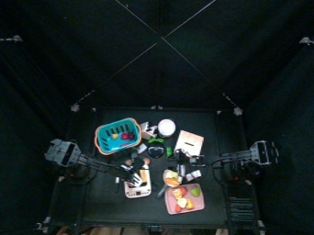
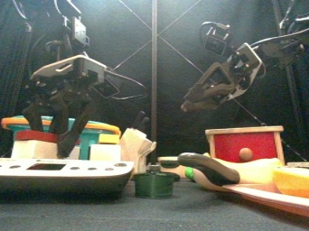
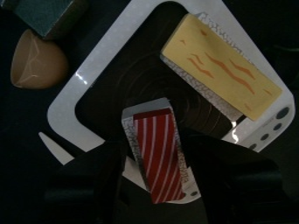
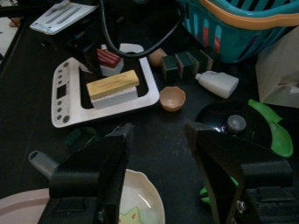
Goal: Grab salmon sushi
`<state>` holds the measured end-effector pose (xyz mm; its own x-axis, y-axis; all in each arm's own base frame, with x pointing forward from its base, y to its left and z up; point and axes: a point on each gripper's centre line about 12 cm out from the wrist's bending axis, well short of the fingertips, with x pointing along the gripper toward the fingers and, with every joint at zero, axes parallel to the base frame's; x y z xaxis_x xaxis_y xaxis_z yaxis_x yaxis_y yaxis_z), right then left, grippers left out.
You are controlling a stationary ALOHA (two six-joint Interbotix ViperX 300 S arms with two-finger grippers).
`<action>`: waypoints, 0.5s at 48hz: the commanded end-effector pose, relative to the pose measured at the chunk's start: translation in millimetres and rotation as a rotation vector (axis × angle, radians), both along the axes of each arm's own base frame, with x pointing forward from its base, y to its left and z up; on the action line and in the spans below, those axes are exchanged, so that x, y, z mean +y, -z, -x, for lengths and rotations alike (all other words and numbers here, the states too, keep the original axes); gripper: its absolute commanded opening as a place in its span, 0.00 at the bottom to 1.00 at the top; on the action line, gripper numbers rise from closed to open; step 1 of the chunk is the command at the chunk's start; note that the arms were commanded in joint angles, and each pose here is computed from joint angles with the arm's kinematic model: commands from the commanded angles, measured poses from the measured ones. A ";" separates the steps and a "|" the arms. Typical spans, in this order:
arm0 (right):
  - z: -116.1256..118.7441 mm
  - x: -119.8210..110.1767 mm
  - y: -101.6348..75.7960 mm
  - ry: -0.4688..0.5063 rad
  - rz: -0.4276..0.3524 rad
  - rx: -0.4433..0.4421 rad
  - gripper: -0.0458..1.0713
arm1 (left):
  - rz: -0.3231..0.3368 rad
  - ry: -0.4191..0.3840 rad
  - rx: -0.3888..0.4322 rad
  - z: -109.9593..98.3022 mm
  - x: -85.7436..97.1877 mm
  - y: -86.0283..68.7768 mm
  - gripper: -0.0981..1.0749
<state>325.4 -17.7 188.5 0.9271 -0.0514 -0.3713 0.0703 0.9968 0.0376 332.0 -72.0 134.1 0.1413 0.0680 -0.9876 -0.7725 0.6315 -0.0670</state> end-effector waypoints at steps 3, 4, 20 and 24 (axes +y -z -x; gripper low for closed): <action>-3.8 -1.7 -9.2 0.004 0.003 -0.034 0.81 | -0.004 0.002 -0.015 -3.5 0.5 -3.5 0.74; -3.8 -1.7 -9.2 0.003 0.004 -0.034 0.81 | -0.003 0.003 -0.017 -3.7 0.4 -3.5 0.73; -3.9 -1.7 -8.7 0.004 0.003 -0.032 0.81 | 0.002 0.004 -0.052 -4.2 0.7 -18.1 0.53; -4.0 -1.7 -8.9 0.003 0.004 -0.034 0.81 | 0.005 0.005 -0.060 -2.8 0.9 -21.9 0.53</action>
